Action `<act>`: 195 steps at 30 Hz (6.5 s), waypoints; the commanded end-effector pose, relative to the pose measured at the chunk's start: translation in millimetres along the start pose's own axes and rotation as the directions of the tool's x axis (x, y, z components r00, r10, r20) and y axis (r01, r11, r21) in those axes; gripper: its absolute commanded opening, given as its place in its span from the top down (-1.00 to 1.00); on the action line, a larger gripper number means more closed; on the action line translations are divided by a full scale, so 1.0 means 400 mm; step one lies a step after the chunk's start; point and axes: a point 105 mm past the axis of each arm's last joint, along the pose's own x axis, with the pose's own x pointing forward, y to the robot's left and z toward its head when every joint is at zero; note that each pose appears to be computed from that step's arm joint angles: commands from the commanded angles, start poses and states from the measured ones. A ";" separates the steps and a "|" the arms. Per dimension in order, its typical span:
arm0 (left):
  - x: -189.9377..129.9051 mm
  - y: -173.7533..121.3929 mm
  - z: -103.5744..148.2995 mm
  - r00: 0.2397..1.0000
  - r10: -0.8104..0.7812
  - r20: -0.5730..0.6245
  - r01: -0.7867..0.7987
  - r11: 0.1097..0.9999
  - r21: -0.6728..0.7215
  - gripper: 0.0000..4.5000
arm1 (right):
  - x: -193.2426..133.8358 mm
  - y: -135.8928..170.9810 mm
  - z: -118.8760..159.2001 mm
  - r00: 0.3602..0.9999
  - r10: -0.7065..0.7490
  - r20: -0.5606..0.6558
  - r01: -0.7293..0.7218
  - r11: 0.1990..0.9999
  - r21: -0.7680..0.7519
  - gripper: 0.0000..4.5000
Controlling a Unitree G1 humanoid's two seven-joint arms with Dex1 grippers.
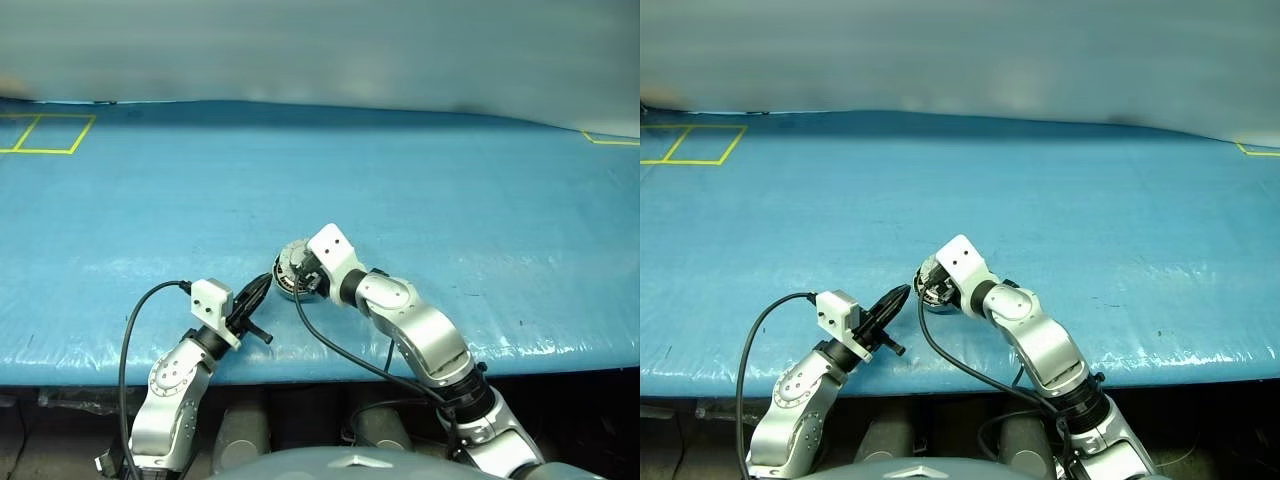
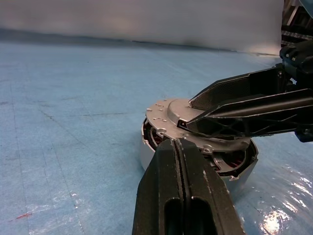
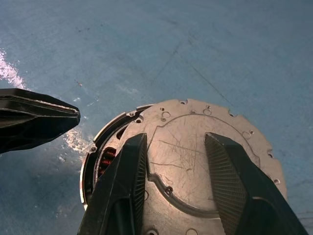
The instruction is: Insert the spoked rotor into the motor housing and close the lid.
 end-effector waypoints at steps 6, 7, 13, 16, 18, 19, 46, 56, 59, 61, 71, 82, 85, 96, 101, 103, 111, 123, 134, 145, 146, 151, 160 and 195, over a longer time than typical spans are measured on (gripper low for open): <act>0.003 -0.006 0.013 0.999 -0.018 0.030 0.018 1.000 0.005 1.00 | -0.014 -0.014 0.043 0.997 -0.021 0.074 0.020 1.000 0.011 -0.87; 0.003 -0.006 0.013 0.999 -0.019 0.030 0.019 1.000 0.005 1.00 | -0.013 -0.015 0.042 0.997 -0.023 0.073 0.022 1.000 0.013 -0.99; 0.003 -0.005 0.014 0.999 -0.025 0.030 0.025 1.000 0.005 1.00 | -0.010 -0.016 0.029 0.998 -0.032 0.058 0.031 0.999 0.017 -0.99; 0.003 -0.006 0.015 0.999 -0.028 0.030 0.028 1.000 0.005 1.00 | -0.008 -0.017 0.017 0.998 -0.047 0.045 0.045 0.999 0.030 -0.99; 0.003 -0.006 0.015 0.999 -0.030 0.029 0.029 1.000 0.006 1.00 | -0.007 -0.016 0.012 0.998 -0.046 0.041 0.045 0.998 0.042 -0.99; 0.004 -0.006 0.015 0.999 -0.031 0.030 0.030 1.000 0.006 1.00 | -0.006 -0.017 0.010 0.998 -0.046 0.040 0.044 0.998 0.052 -0.99; 0.000 0.008 0.015 1.000 -0.006 0.029 0.005 1.000 0.021 1.00 | -0.011 0.007 0.038 0.996 -0.082 0.032 0.082 0.997 0.004 -0.44; -0.010 0.039 0.018 0.999 0.039 0.034 -0.044 0.988 0.149 1.00 | -0.004 0.030 0.039 0.994 -0.113 0.004 0.113 0.994 0.010 -0.44; -0.016 0.041 0.012 0.999 0.032 0.025 -0.036 0.987 0.158 1.00 | -0.003 0.029 0.039 0.992 -0.130 -0.007 0.130 0.991 0.018 -0.44; -0.018 0.043 0.010 0.999 0.035 0.026 -0.039 0.986 0.162 1.00 | -0.003 0.027 0.039 0.990 -0.138 -0.013 0.139 0.990 0.027 -0.44; -0.022 0.036 -0.003 0.999 0.034 0.011 -0.035 0.989 0.141 1.00 | 0.002 0.029 0.049 0.983 -0.179 -0.028 0.181 0.977 0.110 -0.44; -0.026 0.035 -0.005 0.999 0.037 0.008 -0.038 0.990 0.136 1.00 | 0.005 0.050 0.032 0.981 -0.187 -0.059 0.191 0.978 0.086 -0.44; -0.029 0.037 -0.006 0.999 0.041 0.005 -0.041 0.990 0.136 1.00 | 0.006 0.051 0.039 0.976 -0.210 -0.060 0.213 0.975 0.057 -0.44; -0.036 0.039 -0.013 0.999 0.049 -0.012 -0.047 0.990 0.136 1.00 | 0.005 0.084 0.057 0.984 -0.178 -0.025 0.179 0.983 0.028 -0.44; -0.035 0.039 -0.014 0.999 0.044 -0.018 -0.041 0.990 0.136 1.00 | 0.009 0.085 0.062 0.982 -0.184 -0.027 0.186 0.979 0.086 -0.44; -0.035 0.038 -0.015 0.999 0.042 -0.021 -0.039 0.990 0.136 1.00 | 0.012 0.087 0.066 0.982 -0.188 -0.028 0.190 0.978 0.090 -0.44; -0.033 0.037 -0.017 0.999 0.035 -0.030 -0.030 0.990 0.134 1.00 | 0.020 0.089 0.054 0.979 -0.200 -0.043 0.203 0.977 0.060 -0.44; -0.029 0.034 -0.016 0.999 0.026 -0.032 -0.022 0.991 0.131 1.00 | 0.036 0.080 0.038 0.966 -0.253 -0.055 0.257 0.962 0.092 -0.44; -0.024 0.030 -0.020 0.999 0.017 -0.034 -0.013 0.993 0.120 1.00 | 0.019 0.057 0.032 0.970 -0.237 -0.049 0.238 0.971 0.014 -0.44; -0.014 0.024 -0.023 1.000 0.003 -0.027 0.000 0.994 0.111 1.00 | 0.016 0.037 0.042 0.969 -0.240 -0.054 0.244 0.966 0.082 -0.44; -0.013 0.024 -0.023 1.000 0.003 -0.027 0.000 0.994 0.112 1.00 | 0.016 0.037 0.040 0.969 -0.239 -0.055 0.242 0.968 0.060 -0.44; -0.013 0.027 -0.023 1.000 0.004 -0.027 -0.001 0.993 0.115 1.00 | 0.011 0.033 0.028 0.972 -0.224 -0.065 0.226 0.974 0.023 -0.44; -0.007 0.026 -0.023 1.000 -0.003 -0.026 0.006 0.993 0.118 1.00 | -0.021 -0.020 0.021 0.971 -0.229 -0.068 0.232 0.972 0.040 -0.44; -0.007 0.015 -0.034 0.999 -0.019 -0.040 0.023 0.994 0.106 1.00 | 0.005 -0.007 0.062 0.956 -0.292 -0.038 0.294 0.955 0.051 -0.44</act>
